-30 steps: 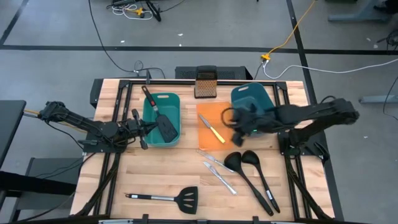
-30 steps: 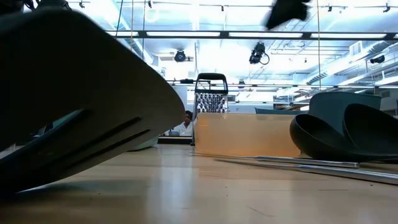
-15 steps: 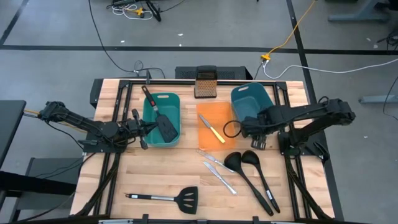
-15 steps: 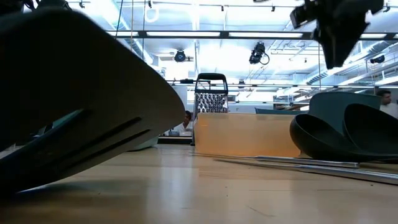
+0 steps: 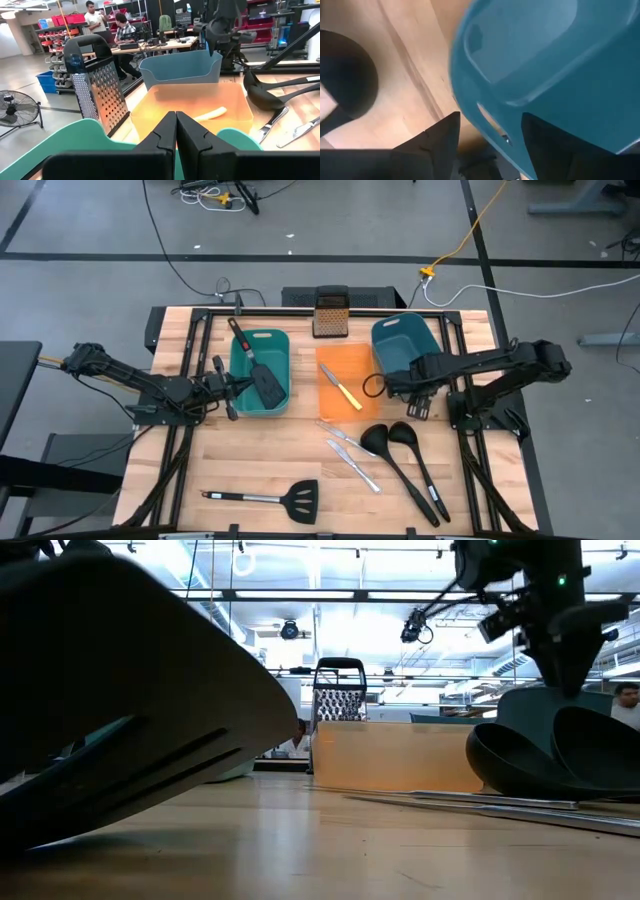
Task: Pick & Place Kitchen Items
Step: Adjust the blue bin
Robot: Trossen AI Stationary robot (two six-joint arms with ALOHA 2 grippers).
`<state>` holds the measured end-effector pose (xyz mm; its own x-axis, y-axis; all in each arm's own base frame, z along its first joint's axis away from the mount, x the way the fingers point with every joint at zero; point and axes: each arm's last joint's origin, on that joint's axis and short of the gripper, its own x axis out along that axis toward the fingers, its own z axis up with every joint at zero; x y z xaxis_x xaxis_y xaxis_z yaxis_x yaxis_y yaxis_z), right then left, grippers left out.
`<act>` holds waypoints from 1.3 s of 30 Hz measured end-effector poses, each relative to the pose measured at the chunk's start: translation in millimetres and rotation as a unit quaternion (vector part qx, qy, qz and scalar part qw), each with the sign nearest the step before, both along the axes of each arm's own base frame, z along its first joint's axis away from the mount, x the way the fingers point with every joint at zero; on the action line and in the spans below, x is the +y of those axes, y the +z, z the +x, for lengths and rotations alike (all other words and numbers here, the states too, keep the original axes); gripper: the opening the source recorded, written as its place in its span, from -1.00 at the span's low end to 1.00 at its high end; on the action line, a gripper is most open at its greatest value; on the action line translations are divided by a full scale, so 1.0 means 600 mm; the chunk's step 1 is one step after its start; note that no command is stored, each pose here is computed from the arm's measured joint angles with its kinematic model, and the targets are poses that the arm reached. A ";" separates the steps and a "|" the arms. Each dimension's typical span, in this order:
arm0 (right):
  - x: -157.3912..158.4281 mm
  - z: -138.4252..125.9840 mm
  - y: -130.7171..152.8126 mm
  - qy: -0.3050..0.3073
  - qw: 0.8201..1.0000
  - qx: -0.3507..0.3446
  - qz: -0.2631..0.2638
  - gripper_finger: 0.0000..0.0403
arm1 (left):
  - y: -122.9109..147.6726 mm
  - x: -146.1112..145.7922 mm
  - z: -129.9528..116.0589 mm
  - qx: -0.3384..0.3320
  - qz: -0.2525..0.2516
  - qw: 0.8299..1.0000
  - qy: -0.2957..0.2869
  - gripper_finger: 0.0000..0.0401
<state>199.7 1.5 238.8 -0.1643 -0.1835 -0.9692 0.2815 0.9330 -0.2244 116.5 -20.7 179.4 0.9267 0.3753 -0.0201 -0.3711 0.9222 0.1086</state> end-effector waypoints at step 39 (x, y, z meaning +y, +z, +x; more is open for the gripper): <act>0.013 0.002 -0.042 0.004 0.994 -0.024 0.109 -0.89 | 0.000 0.000 0.000 0.001 0.003 1.000 0.000 -0.92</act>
